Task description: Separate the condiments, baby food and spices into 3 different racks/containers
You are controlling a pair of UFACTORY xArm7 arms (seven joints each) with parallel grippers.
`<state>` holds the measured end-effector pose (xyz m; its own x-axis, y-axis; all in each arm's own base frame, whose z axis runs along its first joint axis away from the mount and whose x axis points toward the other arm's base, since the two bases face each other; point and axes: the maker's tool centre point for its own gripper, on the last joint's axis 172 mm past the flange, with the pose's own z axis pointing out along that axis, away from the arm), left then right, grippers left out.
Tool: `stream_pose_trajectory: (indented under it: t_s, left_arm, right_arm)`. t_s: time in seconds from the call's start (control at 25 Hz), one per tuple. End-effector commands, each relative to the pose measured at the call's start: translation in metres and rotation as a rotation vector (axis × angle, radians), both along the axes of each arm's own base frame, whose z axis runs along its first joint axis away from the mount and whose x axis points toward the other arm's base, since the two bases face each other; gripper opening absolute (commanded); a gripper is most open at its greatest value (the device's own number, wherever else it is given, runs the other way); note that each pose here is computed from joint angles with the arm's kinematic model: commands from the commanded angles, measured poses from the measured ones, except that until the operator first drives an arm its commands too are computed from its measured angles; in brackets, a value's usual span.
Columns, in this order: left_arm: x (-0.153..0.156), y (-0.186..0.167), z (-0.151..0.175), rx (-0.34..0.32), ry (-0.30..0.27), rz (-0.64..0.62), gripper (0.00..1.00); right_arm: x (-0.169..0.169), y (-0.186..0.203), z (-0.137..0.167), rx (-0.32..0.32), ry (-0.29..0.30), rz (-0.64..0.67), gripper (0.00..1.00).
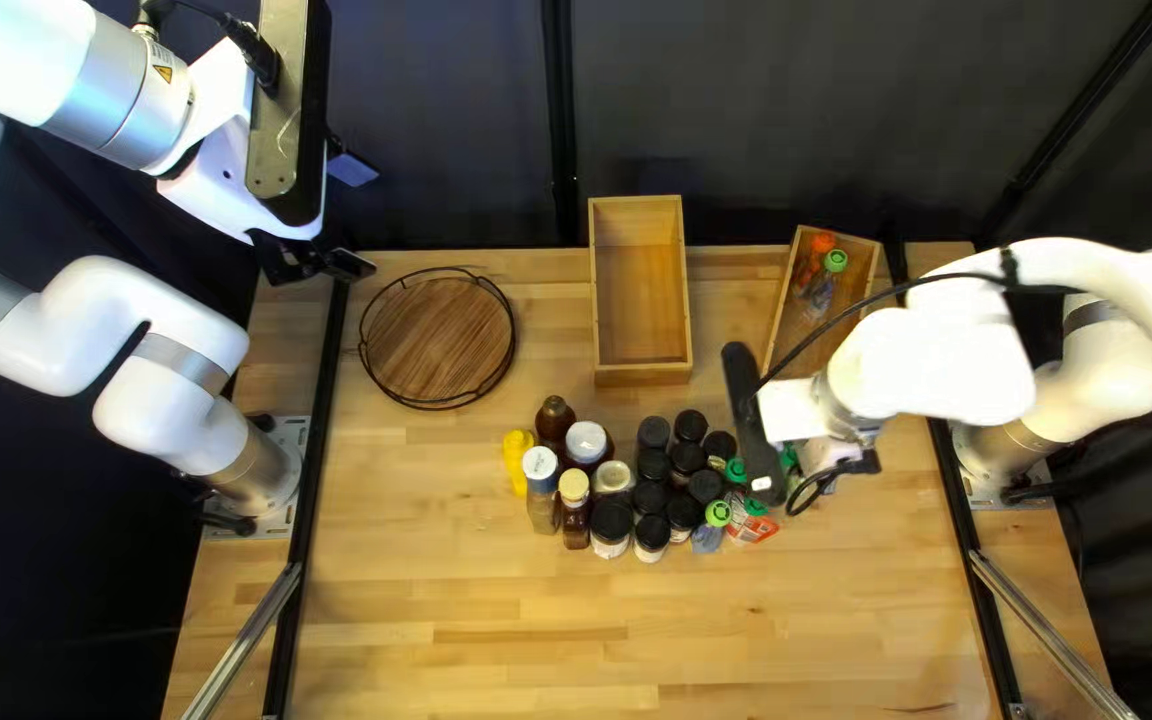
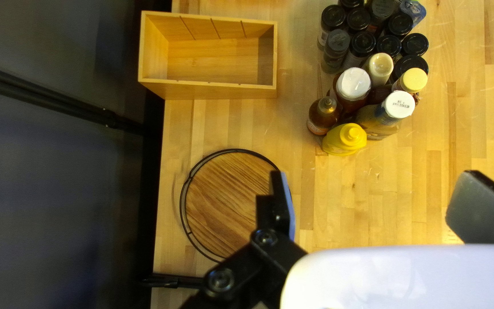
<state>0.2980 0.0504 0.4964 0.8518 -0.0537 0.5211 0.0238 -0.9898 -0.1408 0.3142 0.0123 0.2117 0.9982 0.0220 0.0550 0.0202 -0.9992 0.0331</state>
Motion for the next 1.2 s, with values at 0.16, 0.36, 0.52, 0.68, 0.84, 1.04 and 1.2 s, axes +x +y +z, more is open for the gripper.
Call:
stream_pose_trajectory:
  t_s: [0.16, 0.36, 0.52, 0.68, 0.84, 1.04, 1.2]
  left_arm:
    - [0.0, 0.0, 0.0, 0.0, 0.0, 0.0, 1.0]
    - [0.0, 0.0, 0.0, 0.0, 0.0, 0.0, 1.0]
    - [0.0, 0.0, 0.0, 0.0, 0.0, 0.0, 1.0]
    - [0.0, 0.0, 0.0, 0.0, 0.0, 0.0, 1.0]
    - [0.0, 0.0, 0.0, 0.0, 0.0, 0.0, 1.0]
    - [0.0, 0.0, 0.0, 0.0, 0.0, 0.0, 1.0]
    - [0.0, 0.0, 0.0, 0.0, 0.0, 0.0, 1.0]
  right_arm:
    - [-0.035, -0.06, 0.008, 0.001, -0.004, -0.103, 0.0]
    - [-0.057, -0.104, -0.006, -0.013, -0.005, -0.17, 0.0]
    - [-0.068, -0.134, -0.015, -0.029, -0.005, -0.206, 0.0]
    - [-0.068, -0.167, -0.021, -0.049, 0.008, -0.23, 0.0]
    - [-0.068, -0.194, -0.033, -0.071, 0.03, -0.251, 0.0]
    - [-0.075, -0.211, -0.042, -0.088, 0.049, -0.281, 0.0]
    - [-0.075, -0.202, -0.035, -0.092, 0.052, -0.285, 0.0]
